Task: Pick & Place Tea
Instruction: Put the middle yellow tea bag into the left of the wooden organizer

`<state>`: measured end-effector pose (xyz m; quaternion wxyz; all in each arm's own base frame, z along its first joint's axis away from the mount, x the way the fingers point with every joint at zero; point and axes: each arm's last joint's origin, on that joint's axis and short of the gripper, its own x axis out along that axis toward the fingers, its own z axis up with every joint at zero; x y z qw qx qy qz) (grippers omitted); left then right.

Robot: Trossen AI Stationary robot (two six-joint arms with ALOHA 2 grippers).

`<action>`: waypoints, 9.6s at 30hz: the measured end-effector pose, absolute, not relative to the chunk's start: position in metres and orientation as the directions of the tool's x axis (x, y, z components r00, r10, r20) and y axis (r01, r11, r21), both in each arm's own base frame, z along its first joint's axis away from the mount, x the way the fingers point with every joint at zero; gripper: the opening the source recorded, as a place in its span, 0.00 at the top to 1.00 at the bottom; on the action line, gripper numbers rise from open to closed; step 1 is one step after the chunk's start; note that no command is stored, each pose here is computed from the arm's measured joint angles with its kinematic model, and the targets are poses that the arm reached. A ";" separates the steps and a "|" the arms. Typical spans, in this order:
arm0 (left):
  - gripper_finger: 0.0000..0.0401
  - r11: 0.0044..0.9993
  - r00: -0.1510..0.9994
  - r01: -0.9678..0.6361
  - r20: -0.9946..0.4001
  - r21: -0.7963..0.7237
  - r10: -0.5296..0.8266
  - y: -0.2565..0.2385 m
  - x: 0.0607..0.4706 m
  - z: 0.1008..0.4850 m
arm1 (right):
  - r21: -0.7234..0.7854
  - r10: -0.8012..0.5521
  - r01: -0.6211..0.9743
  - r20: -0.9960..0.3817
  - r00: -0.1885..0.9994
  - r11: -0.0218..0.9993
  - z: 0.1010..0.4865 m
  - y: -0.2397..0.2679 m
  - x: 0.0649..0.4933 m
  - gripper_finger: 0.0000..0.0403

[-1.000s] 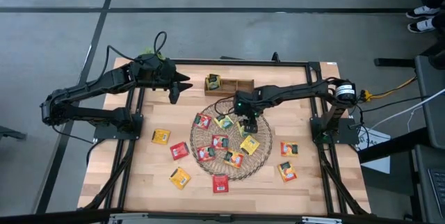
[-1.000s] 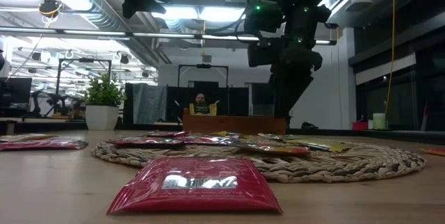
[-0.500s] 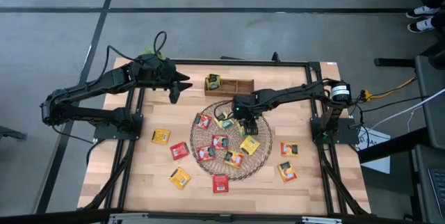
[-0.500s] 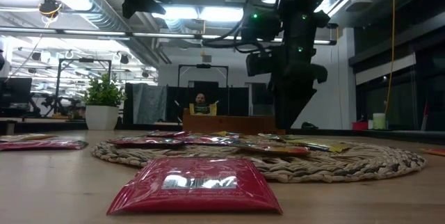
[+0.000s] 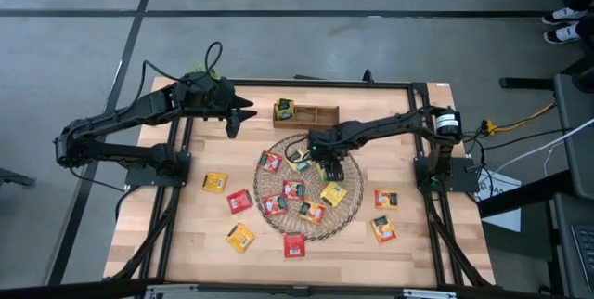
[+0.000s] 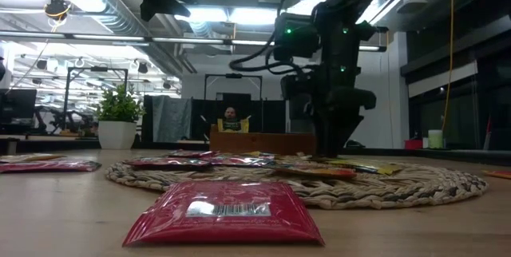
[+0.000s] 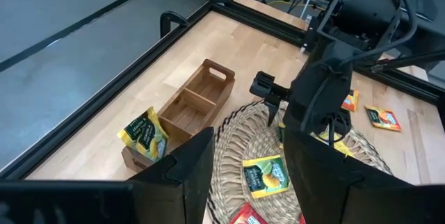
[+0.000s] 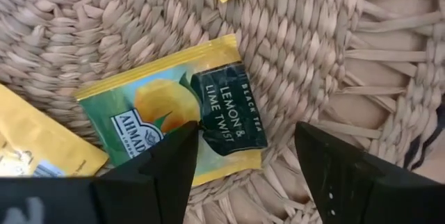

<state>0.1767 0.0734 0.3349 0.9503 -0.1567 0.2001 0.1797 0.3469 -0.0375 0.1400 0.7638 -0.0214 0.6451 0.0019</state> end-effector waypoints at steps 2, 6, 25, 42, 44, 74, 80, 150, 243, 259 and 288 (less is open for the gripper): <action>0.58 0.886 0.855 -0.404 -0.437 -0.226 0.279 0.073 0.177 0.335 | -0.028 -0.023 -0.030 -0.987 0.158 0.999 0.137 -0.037 0.347 0.41; 0.58 0.886 0.855 -0.404 -0.437 -0.226 0.279 0.073 0.177 0.335 | -0.028 -0.023 -0.030 -0.989 0.147 0.999 0.134 -0.038 0.347 0.41; 0.58 0.886 0.855 -0.404 -0.437 -0.226 0.279 0.073 0.177 0.335 | -0.016 -0.011 -0.032 -0.989 0.146 0.999 0.133 -0.037 0.347 0.98; 0.58 0.886 0.855 -0.404 -0.437 -0.226 0.279 0.073 0.177 0.335 | -0.306 -0.309 0.051 -0.916 0.258 0.951 0.208 -0.050 0.389 0.99; 0.58 0.886 0.855 -0.404 -0.437 -0.226 0.279 0.073 0.177 0.335 | -0.363 -0.371 0.083 -0.883 0.288 0.928 0.221 -0.053 0.395 0.99; 0.58 0.904 0.886 -0.386 -0.345 -0.184 0.308 0.058 0.138 0.354 | -0.619 -0.601 0.131 -0.656 0.456 0.774 0.216 -0.112 0.434 0.99; 0.58 0.902 0.884 -0.391 -0.346 -0.181 0.314 0.058 0.138 0.354 | -0.639 -0.623 0.135 -0.645 0.442 0.757 0.198 -0.119 0.441 0.99; 0.58 0.886 0.876 -0.420 -0.344 -0.196 0.339 0.059 0.139 0.354 | -0.663 -0.669 0.197 -0.596 0.445 0.722 0.184 -0.144 0.447 0.67; 0.58 0.886 0.885 -0.417 -0.312 -0.203 0.345 0.059 0.139 0.357 | -0.329 -0.364 0.159 -0.797 0.481 0.931 0.172 -0.164 0.451 1.00; 0.58 0.885 0.885 -0.418 -0.312 -0.205 0.345 0.059 0.139 0.357 | -0.397 -0.477 0.269 -0.781 0.402 0.877 0.172 -0.167 0.447 1.00; 0.58 0.886 0.886 -0.416 -0.310 -0.207 0.344 0.059 0.140 0.357 | 0.115 -0.192 0.389 -0.722 0.665 0.914 0.230 -0.196 0.425 0.92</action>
